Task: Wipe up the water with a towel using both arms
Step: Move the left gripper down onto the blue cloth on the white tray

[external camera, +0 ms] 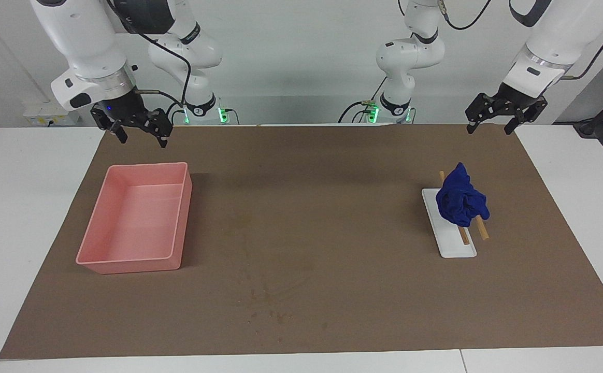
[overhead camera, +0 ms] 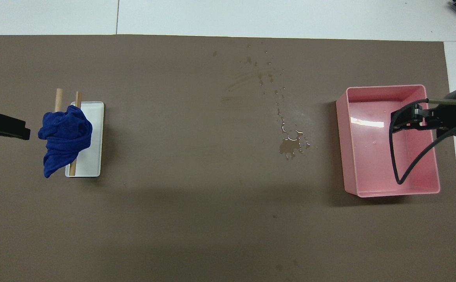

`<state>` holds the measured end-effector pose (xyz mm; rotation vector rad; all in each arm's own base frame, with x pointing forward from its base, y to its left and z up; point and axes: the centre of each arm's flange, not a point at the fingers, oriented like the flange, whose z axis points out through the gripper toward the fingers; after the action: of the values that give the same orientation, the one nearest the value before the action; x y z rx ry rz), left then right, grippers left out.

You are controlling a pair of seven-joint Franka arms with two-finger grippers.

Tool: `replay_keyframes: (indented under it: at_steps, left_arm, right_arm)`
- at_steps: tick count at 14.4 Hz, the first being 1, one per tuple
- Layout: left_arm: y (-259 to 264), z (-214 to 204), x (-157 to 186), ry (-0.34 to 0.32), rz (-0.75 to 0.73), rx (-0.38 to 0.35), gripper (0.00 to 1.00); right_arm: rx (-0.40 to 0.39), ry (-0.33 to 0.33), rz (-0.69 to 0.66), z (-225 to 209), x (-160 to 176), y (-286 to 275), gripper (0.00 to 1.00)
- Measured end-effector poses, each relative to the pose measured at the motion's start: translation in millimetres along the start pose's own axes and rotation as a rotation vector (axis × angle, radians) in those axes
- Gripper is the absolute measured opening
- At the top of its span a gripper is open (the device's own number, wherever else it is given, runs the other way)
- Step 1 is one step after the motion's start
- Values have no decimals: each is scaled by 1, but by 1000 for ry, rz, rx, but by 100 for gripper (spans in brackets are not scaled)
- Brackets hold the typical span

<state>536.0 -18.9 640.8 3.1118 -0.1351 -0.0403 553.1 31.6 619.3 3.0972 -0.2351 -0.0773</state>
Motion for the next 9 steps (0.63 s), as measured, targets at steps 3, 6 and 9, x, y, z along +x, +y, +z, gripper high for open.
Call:
replay_keyframes:
  at_steps: [3,6,9]
  left_arm:
    - [0,-1,1,14,0,1,100]
    - [-1,6,10,95,-3,7,100]
    - [-4,53,15,161,-16,25,100]
  right_arm:
    - [0,0,0,0,0,0,100]
    - [0,0,0,0,0,0,100]
    - [0,0,0,0,0,0,100]
